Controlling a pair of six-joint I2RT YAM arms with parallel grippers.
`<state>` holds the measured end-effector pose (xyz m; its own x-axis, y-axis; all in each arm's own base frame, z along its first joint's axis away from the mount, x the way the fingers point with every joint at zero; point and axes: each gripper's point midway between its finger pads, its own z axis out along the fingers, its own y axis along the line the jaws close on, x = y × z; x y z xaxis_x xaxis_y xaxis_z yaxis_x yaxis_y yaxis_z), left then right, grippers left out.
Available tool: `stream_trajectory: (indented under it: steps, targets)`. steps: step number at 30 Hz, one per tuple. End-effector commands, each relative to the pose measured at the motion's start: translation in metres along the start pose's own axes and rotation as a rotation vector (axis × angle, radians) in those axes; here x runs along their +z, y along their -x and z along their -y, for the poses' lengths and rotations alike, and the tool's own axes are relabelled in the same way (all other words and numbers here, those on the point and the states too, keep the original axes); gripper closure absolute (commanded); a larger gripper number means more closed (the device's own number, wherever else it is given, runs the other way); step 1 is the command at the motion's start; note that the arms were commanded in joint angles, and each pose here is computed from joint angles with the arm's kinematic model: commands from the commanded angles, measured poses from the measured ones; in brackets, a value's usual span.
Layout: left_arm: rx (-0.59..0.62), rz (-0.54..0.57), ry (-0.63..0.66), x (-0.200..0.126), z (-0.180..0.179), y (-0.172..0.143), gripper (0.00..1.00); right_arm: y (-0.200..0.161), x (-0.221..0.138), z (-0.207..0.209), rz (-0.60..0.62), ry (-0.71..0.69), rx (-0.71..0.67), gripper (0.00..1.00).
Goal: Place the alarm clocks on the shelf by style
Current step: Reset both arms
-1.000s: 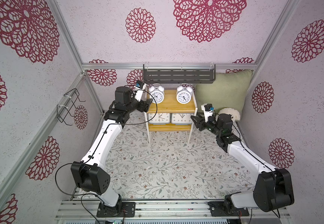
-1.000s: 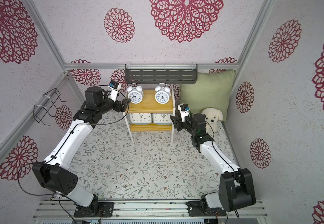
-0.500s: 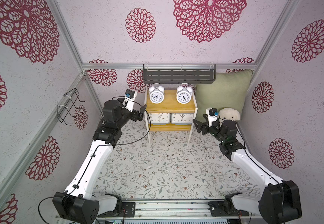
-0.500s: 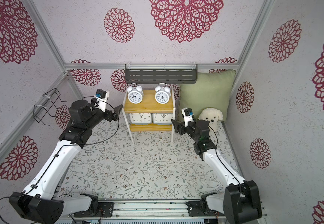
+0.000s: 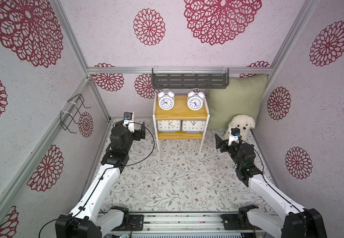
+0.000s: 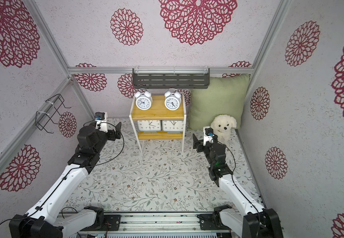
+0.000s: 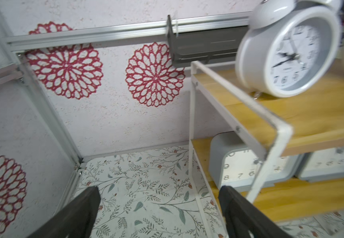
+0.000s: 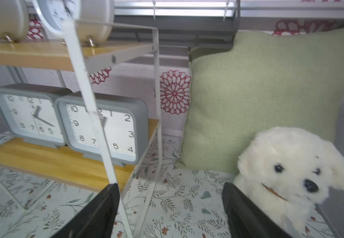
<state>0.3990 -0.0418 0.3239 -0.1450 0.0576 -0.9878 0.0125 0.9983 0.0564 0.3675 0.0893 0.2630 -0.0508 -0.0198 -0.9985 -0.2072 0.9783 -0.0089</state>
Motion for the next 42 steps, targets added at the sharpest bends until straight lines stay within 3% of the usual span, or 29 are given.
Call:
stream_trajectory:
  steps: [1, 10, 17, 26, 31, 37, 42]
  targets:
    - [-0.087, 0.052, 0.227, -0.002, -0.044, -0.01, 0.03, 0.003, -0.008, 0.03, 0.058, -0.16, 0.024, 0.12]
    - [-0.108, -0.099, 0.354, 0.006, -0.077, -0.103, 0.03, -0.053, -0.013, 0.059, -0.007, -0.283, 0.024, 0.05]
    - [-0.143, -0.078, 0.373, 0.001, -0.101, -0.148, 0.03, -0.084, -0.021, 0.076, -0.035, -0.29, 0.08, 0.04]
    - [-0.119, -0.006, 0.293, 0.006, -0.102, -0.178, 0.03, -0.111, -0.012, 0.084, -0.06, -0.25, 0.059, 0.04]
    - [-0.124, -0.027, 0.249, 0.016, -0.1, -0.194, 0.03, -0.123, -0.003, 0.086, -0.053, -0.243, 0.022, 0.03]
    - [-0.145, -0.136, 0.242, 0.035, -0.103, -0.21, 0.03, -0.133, -0.003, 0.081, -0.051, -0.213, 0.011, 0.01]
    - [-0.152, -0.124, 0.242, 0.035, -0.105, -0.209, 0.03, -0.133, -0.004, 0.08, -0.043, -0.213, 0.009, 0.01]
